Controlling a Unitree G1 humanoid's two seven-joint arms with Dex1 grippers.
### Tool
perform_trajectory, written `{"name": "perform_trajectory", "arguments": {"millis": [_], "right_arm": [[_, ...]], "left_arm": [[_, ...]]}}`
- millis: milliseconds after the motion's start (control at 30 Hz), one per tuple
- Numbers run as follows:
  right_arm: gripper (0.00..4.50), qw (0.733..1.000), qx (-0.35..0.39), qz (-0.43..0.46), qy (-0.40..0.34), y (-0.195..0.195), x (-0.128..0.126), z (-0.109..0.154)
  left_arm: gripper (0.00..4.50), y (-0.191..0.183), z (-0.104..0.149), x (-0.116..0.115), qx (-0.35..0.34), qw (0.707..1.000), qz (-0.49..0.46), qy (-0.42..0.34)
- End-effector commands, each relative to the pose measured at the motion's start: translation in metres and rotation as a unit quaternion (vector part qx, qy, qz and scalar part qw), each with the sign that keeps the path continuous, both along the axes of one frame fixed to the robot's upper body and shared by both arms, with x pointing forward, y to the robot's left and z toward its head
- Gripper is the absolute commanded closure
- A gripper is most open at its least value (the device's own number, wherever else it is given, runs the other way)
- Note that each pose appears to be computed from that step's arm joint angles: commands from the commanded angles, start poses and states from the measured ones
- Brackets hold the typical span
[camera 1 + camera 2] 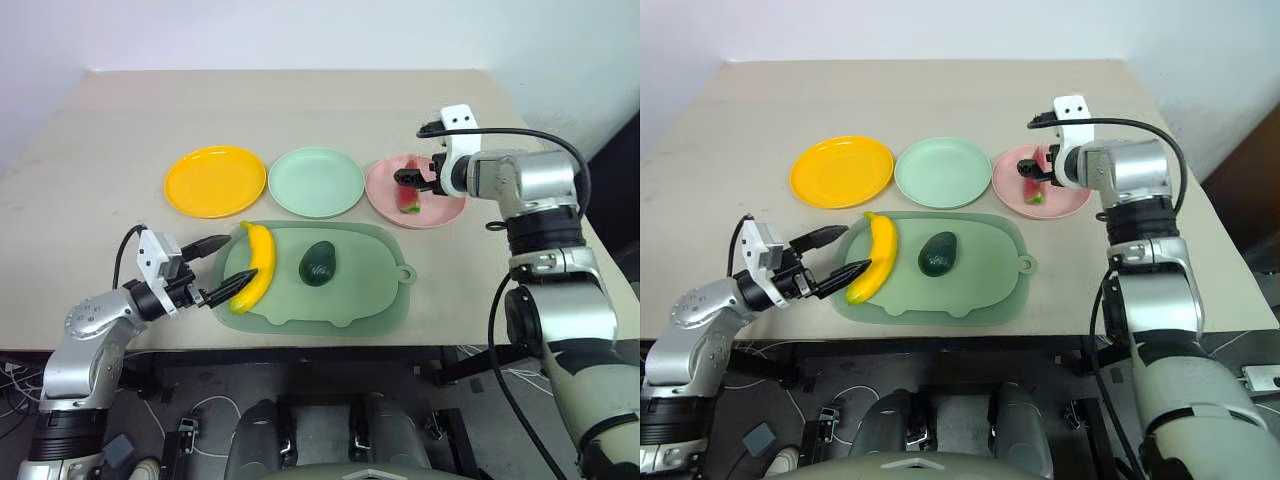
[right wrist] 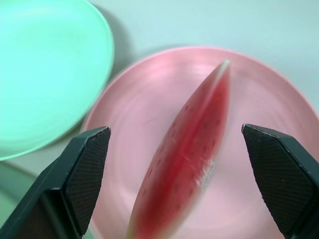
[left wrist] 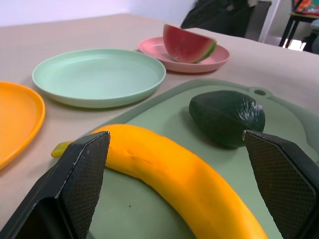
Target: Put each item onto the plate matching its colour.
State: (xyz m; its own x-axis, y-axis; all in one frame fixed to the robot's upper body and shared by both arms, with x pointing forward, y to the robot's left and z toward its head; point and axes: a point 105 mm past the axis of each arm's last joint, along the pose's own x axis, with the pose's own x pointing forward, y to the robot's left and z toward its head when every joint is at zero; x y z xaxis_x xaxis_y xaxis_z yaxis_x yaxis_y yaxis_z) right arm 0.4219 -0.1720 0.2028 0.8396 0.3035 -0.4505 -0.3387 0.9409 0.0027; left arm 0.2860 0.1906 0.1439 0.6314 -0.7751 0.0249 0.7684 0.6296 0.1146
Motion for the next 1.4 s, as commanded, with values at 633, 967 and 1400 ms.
{"name": "perform_trajectory", "arguments": {"millis": [633, 967, 1400], "right_arm": [[0.03, 0.964, 0.141, 0.225, 0.000, 0.078, -0.117, -0.015], [0.03, 0.921, 0.221, 0.314, -0.061, 0.122, -0.132, -0.017], [0.03, 0.898, 0.072, 0.409, -0.147, 0.144, -0.121, -0.049]], "left_arm": [[0.00, 0.000, 0.013, 0.003, 0.002, 0.999, -0.025, -0.021], [0.00, 0.002, 0.012, 0.001, 0.008, 0.999, -0.029, -0.014], [0.00, 0.001, 0.014, 0.000, 0.009, 0.999, -0.028, -0.013]]}}
